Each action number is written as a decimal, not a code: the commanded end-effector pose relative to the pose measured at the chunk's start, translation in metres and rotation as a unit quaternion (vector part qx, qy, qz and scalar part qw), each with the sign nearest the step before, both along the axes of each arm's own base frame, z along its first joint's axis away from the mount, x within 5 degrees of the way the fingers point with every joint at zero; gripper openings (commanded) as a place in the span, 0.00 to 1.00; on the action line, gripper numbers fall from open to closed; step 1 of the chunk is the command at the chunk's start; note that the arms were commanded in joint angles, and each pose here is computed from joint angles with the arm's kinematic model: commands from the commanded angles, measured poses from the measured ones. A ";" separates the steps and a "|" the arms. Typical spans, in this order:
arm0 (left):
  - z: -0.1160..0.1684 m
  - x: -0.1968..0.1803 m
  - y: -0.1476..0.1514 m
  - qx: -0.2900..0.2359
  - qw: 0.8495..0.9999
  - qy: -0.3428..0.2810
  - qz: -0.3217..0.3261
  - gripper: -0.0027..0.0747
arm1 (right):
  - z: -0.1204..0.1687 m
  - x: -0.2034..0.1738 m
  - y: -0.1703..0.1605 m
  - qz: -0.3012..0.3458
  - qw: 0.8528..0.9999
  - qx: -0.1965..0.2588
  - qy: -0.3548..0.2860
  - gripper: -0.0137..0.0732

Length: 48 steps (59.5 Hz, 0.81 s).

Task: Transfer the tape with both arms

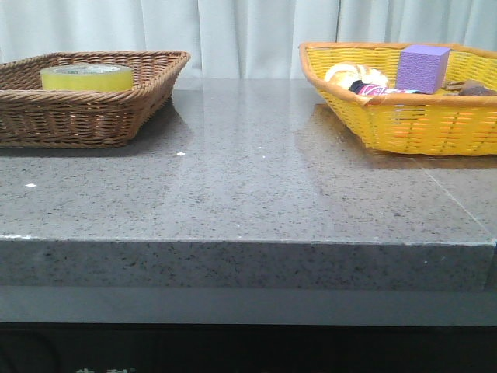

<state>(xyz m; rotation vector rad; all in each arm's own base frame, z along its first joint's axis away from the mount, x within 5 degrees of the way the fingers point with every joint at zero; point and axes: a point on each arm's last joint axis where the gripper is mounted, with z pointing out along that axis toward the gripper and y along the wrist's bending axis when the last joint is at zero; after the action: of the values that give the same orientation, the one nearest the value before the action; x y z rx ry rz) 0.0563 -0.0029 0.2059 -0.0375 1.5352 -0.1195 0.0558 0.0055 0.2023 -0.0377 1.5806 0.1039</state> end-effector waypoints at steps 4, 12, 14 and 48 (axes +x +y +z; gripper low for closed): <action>-0.005 0.000 0.000 -0.005 1.000 -0.027 0.003 0.01 | 0.013 -0.003 -0.002 -0.010 0.997 0.004 -0.072 0.08; -0.005 0.000 0.000 -0.005 1.000 -0.027 0.003 0.01 | 0.014 -0.003 -0.002 -0.011 0.997 0.005 -0.072 0.08; -0.005 0.000 0.000 -0.005 1.000 -0.027 0.003 0.01 | 0.014 -0.003 -0.002 -0.011 0.997 0.005 -0.072 0.08; -0.005 0.000 0.000 -0.005 1.000 -0.027 0.003 0.01 | 0.023 -0.005 -0.003 -0.017 0.992 0.012 -0.125 0.08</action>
<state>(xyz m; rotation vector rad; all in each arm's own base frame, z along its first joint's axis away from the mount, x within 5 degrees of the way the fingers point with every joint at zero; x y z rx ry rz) 0.0563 -0.0029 0.2059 -0.0375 1.5352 -0.1195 0.0563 0.0042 0.2057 -0.0101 1.4855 0.1105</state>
